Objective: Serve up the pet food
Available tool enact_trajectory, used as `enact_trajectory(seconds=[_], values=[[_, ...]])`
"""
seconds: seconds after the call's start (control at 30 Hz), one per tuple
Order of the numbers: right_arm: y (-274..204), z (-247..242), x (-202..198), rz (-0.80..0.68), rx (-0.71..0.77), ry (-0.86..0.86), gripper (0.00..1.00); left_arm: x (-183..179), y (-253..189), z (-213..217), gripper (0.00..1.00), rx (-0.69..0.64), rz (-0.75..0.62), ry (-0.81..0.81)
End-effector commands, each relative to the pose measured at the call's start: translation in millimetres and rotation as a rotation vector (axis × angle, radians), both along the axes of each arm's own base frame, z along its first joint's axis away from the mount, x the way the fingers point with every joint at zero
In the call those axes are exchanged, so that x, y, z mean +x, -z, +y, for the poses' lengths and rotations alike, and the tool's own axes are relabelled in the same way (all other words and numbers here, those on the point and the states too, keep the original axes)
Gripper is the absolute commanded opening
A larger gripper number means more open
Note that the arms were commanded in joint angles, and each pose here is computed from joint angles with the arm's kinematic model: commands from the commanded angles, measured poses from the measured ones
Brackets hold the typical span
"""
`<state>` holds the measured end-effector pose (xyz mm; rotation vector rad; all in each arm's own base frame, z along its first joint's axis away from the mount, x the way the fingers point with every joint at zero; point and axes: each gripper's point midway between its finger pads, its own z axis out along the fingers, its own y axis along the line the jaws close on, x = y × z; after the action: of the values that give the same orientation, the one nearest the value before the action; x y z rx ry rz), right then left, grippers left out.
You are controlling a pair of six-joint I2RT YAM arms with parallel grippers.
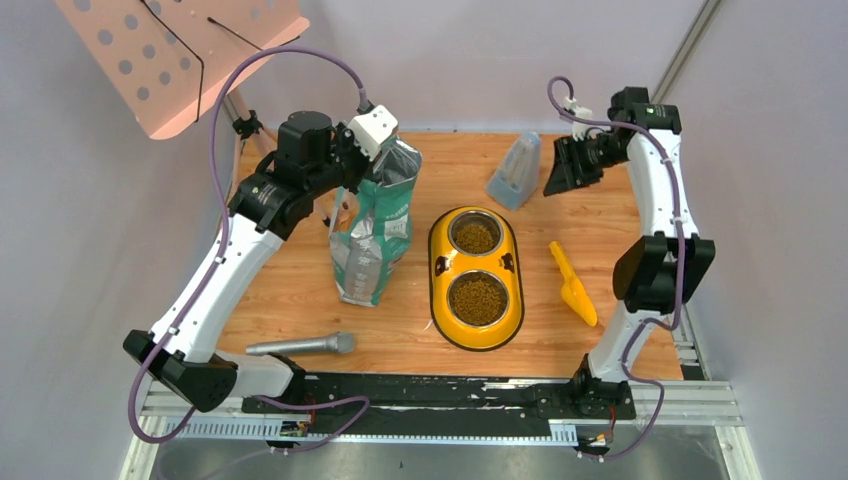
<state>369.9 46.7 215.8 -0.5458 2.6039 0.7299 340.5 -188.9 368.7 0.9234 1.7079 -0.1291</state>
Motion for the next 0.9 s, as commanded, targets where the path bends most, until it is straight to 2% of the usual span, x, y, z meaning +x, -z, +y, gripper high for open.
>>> enact_trajectory(seconds=[0.0,0.1,0.23,0.37,0.47,0.57,0.63,0.7,0.87], values=[[-104.4,75.1,1.5,-0.417,0.272,-0.247,0.48,3.1,-43.5,-2.9,0.00,-0.072,-0.150,0.029],[-136.2,115.6,-5.4,-0.572,0.411,-0.362,0.45,-0.5,-49.4,-4.5,0.00,-0.077,-0.195,0.059],[-155.3,146.1,8.3,-0.704,0.449,-0.371,0.47,-10.5,-53.9,-12.4,0.00,-0.100,-0.238,0.137],[-169.6,185.2,31.4,-0.698,0.488,-0.391,0.51,-26.3,-51.4,-28.3,0.00,-0.142,-0.244,0.256],[-185.1,219.4,53.6,-0.711,0.486,-0.342,0.58,-26.9,-40.2,-30.9,0.00,-0.145,-0.214,0.265],[-187.1,255.8,57.9,-0.746,0.496,-0.396,0.63,-24.3,-33.0,-28.9,0.00,-0.121,-0.187,0.251],[-177.7,275.2,63.4,-0.753,0.476,-0.404,0.64,-23.9,-32.2,-28.5,0.00,-0.123,-0.179,0.246],[-167.3,286.4,75.5,-0.743,0.436,-0.337,0.64,-23.8,-35.7,-27.3,0.00,-0.130,-0.185,0.237],[-156.9,306.6,62.9,-0.700,0.464,-0.381,0.63,-25.9,-41.5,-23.1,0.00,-0.125,-0.207,0.226]])
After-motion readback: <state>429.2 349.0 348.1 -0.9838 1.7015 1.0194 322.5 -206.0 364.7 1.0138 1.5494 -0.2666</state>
